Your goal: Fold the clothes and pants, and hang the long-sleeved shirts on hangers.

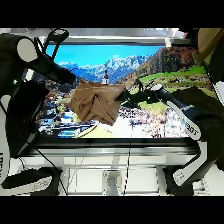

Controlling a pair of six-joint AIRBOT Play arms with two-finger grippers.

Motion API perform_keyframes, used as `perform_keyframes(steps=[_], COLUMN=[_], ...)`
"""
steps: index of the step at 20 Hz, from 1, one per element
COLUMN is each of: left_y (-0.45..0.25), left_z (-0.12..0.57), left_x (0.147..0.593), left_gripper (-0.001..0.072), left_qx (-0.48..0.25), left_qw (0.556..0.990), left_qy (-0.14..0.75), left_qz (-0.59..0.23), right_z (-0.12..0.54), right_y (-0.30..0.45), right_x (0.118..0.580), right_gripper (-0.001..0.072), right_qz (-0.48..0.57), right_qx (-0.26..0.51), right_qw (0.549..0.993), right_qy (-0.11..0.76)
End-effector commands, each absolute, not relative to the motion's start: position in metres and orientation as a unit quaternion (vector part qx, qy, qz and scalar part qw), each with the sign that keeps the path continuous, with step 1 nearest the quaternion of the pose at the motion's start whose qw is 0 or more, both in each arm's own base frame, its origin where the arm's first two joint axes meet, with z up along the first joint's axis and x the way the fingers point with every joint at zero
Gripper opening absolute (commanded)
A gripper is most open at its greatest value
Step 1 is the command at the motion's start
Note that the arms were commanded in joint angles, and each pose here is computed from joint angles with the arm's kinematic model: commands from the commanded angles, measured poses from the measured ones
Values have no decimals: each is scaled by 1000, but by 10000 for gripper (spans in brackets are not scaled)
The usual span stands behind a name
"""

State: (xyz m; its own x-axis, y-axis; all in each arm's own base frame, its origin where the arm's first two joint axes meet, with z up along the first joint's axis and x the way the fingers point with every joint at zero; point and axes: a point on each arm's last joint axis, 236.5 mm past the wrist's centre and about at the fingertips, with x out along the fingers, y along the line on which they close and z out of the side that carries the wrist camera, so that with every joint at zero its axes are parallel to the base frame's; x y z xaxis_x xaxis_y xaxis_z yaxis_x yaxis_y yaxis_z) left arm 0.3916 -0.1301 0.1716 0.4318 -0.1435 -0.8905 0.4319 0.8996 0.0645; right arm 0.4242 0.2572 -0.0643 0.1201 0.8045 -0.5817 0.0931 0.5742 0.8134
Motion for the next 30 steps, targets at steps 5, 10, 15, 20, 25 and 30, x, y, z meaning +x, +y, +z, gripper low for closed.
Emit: perform_keyframes(steps=[5, 10, 15, 20, 25, 30], left_y=[-130, -130, -130, -130, -130, -130], left_z=[171, 171, 171, 171, 171, 171], left_x=[392, 392, 392, 392, 392, 392], left_gripper=[11, 11, 11, 11, 11, 11], left_qx=[143, 143, 143, 143, 143, 143], left_qw=[834, 834, 834, 834, 834, 834], left_qy=[504, 504, 504, 504, 504, 505], left_qz=[-173, -173, -173, -173, -173, -173], right_z=[-39, -62, -82, -68, -93, -93], right_y=[231, 230, 232, 236, 262, 307], right_x=[470, 477, 484, 502, 482, 457], right_gripper=[700, 700, 700, 697, 696, 654], right_qz=[237, 227, 219, 233, 248, 301], right_qx=[373, 371, 378, 367, 355, 327], right_qw=[705, 697, 688, 707, 678, 661], right_qy=[554, 570, 579, 557, 594, 605])
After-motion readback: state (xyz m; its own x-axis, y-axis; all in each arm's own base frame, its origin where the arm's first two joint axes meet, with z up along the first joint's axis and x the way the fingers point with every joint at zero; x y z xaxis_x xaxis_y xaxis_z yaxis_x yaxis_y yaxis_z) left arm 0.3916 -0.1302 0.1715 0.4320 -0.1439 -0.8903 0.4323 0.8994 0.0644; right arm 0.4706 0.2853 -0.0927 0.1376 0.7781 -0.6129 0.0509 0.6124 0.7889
